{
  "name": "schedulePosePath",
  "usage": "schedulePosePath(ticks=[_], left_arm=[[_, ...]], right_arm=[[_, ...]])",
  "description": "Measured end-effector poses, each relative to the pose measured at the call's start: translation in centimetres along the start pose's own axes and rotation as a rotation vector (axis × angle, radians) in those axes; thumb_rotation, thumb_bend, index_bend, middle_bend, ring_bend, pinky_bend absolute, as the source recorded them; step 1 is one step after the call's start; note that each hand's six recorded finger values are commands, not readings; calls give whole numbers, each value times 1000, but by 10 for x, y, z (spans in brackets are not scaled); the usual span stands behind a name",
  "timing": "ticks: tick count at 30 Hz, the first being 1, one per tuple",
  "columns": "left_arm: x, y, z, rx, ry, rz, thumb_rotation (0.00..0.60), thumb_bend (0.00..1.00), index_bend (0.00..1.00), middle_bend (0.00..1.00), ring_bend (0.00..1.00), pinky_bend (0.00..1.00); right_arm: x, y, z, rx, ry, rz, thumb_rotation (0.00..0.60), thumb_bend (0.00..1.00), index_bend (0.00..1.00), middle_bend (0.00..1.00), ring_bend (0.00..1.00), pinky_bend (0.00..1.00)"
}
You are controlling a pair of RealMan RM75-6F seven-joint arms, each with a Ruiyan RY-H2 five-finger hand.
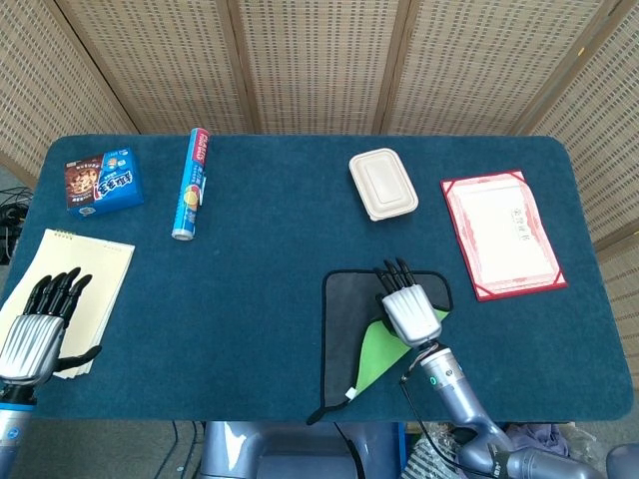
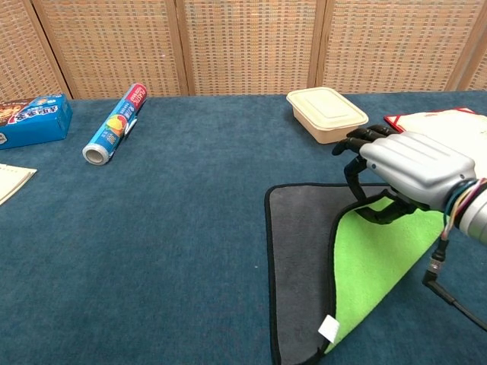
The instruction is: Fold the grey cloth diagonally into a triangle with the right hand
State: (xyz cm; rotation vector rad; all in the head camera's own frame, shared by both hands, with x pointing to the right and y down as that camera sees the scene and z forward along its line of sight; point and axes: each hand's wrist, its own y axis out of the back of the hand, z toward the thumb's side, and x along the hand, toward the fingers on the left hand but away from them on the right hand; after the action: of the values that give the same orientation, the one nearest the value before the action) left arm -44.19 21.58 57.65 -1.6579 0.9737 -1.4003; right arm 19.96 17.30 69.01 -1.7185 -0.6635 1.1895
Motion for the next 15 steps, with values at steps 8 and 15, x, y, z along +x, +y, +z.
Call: schedulePosePath(ticks=[8, 15], left_arm=[[0, 0, 0, 1, 3, -1, 600, 117, 0, 0, 0, 0], [0, -1, -1, 1, 3, -4, 600, 116, 0, 0, 0, 0]], right_arm=[[-13, 2, 9, -1, 11, -5, 600, 482, 665, 175, 0, 0], [-25, 7, 14, -2, 11, -16, 600, 481, 666, 176, 0, 0]])
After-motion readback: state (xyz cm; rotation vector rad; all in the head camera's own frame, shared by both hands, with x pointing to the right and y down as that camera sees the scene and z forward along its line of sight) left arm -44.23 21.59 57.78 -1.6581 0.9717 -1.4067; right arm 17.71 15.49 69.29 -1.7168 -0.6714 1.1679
